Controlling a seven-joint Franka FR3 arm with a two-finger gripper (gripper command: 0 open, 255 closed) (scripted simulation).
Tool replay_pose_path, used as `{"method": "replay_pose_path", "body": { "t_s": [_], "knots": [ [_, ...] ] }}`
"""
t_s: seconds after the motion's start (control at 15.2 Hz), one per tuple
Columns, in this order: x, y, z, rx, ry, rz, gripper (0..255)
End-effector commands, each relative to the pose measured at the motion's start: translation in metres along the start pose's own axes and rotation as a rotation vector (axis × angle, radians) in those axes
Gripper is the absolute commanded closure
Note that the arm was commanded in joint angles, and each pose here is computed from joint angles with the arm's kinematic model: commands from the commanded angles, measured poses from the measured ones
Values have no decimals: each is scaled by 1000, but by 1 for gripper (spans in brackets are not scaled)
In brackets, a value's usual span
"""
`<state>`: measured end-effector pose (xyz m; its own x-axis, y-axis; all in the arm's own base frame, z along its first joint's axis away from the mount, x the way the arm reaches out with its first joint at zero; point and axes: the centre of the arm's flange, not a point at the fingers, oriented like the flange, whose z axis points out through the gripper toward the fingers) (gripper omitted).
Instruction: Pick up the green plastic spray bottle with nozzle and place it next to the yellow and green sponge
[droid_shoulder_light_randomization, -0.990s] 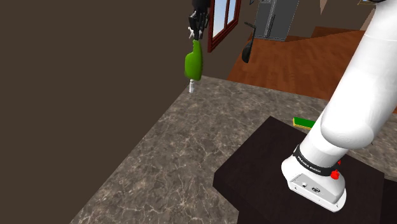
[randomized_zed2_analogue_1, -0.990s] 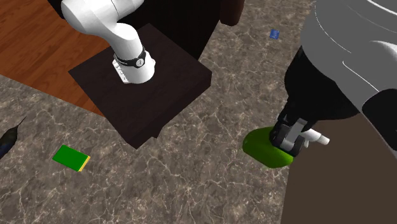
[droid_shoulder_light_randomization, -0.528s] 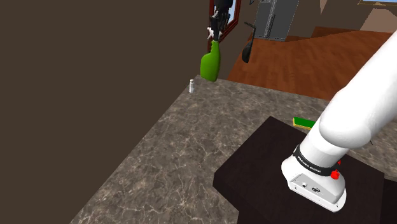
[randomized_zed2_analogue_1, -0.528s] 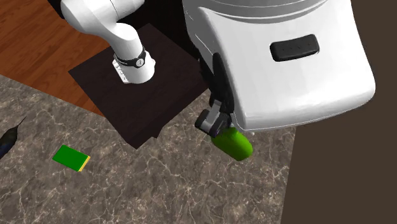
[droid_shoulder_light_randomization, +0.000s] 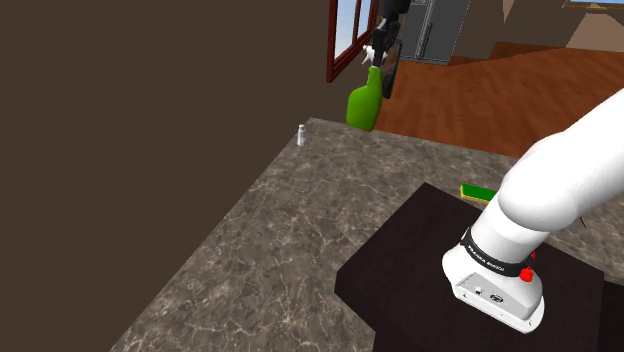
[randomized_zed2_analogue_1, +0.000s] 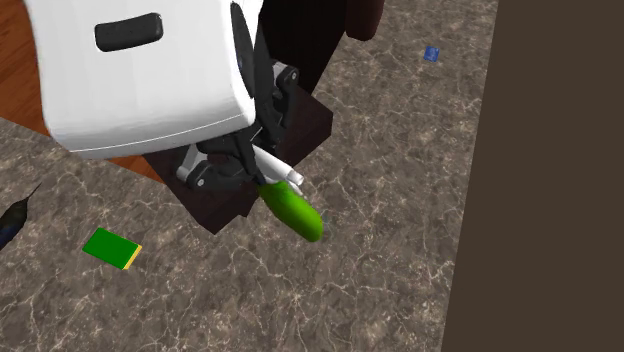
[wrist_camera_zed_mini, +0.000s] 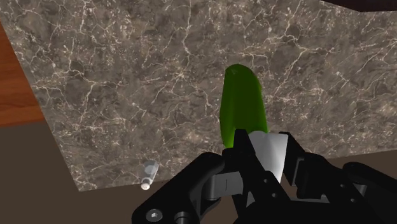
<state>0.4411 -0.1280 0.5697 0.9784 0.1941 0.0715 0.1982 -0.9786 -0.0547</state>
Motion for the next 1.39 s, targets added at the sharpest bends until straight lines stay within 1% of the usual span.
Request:
{"method": "replay_pose_path", "body": {
  "t_s": [0.0,1.32],
  "knots": [
    [-25,7,-2,0,0,-1,255],
    [-269,105,-26,0,0,-1,255]
  ]
}}
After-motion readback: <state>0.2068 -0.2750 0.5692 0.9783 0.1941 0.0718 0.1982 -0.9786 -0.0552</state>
